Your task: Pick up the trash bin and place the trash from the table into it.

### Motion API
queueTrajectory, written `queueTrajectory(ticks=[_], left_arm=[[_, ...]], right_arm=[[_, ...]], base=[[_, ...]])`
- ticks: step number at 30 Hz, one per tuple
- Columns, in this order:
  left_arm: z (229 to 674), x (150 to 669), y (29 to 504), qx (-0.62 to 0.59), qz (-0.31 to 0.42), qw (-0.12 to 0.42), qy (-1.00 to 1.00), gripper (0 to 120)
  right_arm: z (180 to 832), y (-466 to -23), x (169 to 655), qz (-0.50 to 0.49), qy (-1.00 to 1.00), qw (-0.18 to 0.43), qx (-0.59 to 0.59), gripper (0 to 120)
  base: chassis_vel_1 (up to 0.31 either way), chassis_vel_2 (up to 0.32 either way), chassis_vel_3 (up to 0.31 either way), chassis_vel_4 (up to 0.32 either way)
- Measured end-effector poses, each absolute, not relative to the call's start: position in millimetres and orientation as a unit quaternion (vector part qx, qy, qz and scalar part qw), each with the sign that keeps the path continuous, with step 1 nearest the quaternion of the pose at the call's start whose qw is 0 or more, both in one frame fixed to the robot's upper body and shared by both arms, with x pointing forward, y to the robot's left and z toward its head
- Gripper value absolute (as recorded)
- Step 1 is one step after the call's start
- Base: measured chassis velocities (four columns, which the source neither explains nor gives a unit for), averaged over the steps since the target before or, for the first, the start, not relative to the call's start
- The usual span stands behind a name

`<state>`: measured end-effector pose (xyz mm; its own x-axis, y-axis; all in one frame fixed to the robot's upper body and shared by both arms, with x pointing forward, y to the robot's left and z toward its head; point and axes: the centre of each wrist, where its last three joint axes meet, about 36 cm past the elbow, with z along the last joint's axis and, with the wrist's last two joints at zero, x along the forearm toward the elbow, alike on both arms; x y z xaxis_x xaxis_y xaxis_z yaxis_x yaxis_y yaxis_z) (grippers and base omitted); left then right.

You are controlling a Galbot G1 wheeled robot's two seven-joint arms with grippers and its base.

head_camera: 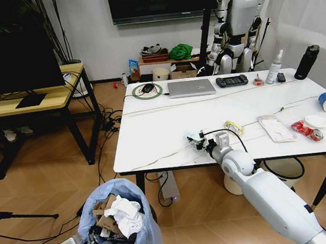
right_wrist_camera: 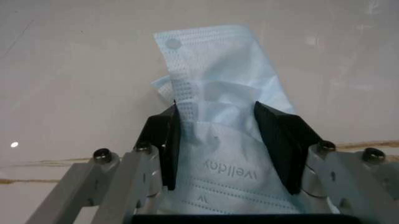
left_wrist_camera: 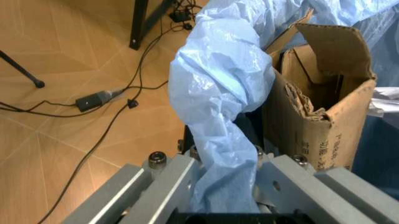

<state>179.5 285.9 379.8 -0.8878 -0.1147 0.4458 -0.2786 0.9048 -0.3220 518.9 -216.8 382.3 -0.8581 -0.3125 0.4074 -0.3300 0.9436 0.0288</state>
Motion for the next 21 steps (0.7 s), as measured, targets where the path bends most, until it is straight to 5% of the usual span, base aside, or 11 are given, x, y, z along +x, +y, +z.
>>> queueTrajectory(ticks=[11,21], left_arm=[[380,181,287,0.101,0.192,0.212,-0.953,0],[379,181,285,0.1,0.193,0.214,-0.952,0]], right_arm=[[391,-218,499,0.016,-0.964,0.192,0.184,2],[428,-146,418,-0.068,-0.929,0.109,0.347,0]], base=[[0.0,0.0,0.0,0.0],[0.0,0.0,0.0,0.0]])
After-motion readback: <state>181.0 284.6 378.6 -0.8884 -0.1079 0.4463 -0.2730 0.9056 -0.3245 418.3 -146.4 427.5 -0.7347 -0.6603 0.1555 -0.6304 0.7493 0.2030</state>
